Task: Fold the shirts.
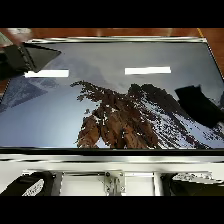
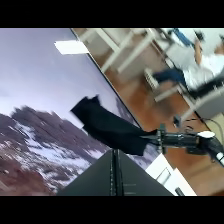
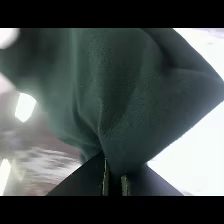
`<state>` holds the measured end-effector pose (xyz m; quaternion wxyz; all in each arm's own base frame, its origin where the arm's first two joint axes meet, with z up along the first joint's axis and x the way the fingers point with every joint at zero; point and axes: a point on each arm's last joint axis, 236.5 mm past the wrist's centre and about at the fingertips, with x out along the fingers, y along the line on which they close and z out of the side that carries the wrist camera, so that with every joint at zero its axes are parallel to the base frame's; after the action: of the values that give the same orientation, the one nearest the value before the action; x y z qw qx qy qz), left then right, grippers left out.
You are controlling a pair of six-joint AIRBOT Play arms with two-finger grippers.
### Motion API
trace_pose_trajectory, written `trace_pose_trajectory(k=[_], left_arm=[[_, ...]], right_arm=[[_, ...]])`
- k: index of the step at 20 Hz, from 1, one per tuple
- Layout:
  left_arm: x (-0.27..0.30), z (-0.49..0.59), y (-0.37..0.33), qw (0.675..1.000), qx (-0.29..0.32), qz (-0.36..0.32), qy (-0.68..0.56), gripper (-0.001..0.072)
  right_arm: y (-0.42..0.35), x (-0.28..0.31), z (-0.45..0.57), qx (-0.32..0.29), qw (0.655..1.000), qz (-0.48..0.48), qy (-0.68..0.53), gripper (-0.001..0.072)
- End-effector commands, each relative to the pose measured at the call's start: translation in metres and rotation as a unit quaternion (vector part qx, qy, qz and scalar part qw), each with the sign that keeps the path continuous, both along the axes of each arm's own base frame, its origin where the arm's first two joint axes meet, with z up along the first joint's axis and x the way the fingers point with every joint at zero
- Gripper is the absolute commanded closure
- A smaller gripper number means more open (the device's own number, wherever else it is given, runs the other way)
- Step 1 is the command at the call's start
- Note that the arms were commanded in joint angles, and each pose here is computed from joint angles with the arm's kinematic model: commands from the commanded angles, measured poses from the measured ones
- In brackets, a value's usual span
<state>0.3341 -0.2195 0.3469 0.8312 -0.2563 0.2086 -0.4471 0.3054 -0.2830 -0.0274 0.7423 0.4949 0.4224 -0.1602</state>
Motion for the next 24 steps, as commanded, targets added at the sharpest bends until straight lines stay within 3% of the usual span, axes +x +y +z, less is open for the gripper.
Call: trace_pose_trajectory(k=[1,4,8,12,19,20,21,22,24], left_arm=[[-0.001,-0.02,-0.028,0.999,0.023,-0.026,0.011,0.0672],[-0.005,-0.032,-0.047,0.998,0.03,-0.052,0.023,0.0672],[-0.012,-0.033,-0.056,0.997,0.031,-0.066,0.023,0.0672],[-0.014,-0.034,-0.057,0.997,0.033,-0.07,0.025,0.0672],[-0.014,-0.034,-0.057,0.997,0.033,-0.069,0.025,0.0672],[-0.013,-0.034,-0.057,0.997,0.033,-0.069,0.025,0.0672],[-0.013,-0.034,-0.057,0.997,0.033,-0.067,0.025,0.0672],[-0.012,-0.035,-0.056,0.997,0.034,-0.067,0.025,0.0672],[-0.012,-0.035,-0.056,0.997,0.035,-0.067,0.025,0.0672]], right_arm=[[-0.025,-0.117,-0.012,0.033,0.99,-0.073,0.113,0.0645],[-0.015,-0.158,-0.02,0.058,0.98,-0.145,0.123,0.0645],[0.03,-0.202,-0.064,0.063,0.967,-0.15,0.195,0.0645],[0.037,-0.205,-0.076,0.057,0.966,-0.155,0.198,0.0644],[-0.011,-0.19,-0.051,-0.054,0.973,-0.172,0.144,0.0644],[-0.011,-0.187,-0.05,-0.055,0.974,-0.169,0.138,0.0549],[-0.011,-0.186,-0.05,-0.055,0.975,-0.168,0.137,0.0179],[-0.007,-0.186,-0.05,-0.053,0.977,-0.155,0.138,0.0025],[0.011,-0.191,-0.045,-0.03,0.98,-0.128,0.15,0.0025]])
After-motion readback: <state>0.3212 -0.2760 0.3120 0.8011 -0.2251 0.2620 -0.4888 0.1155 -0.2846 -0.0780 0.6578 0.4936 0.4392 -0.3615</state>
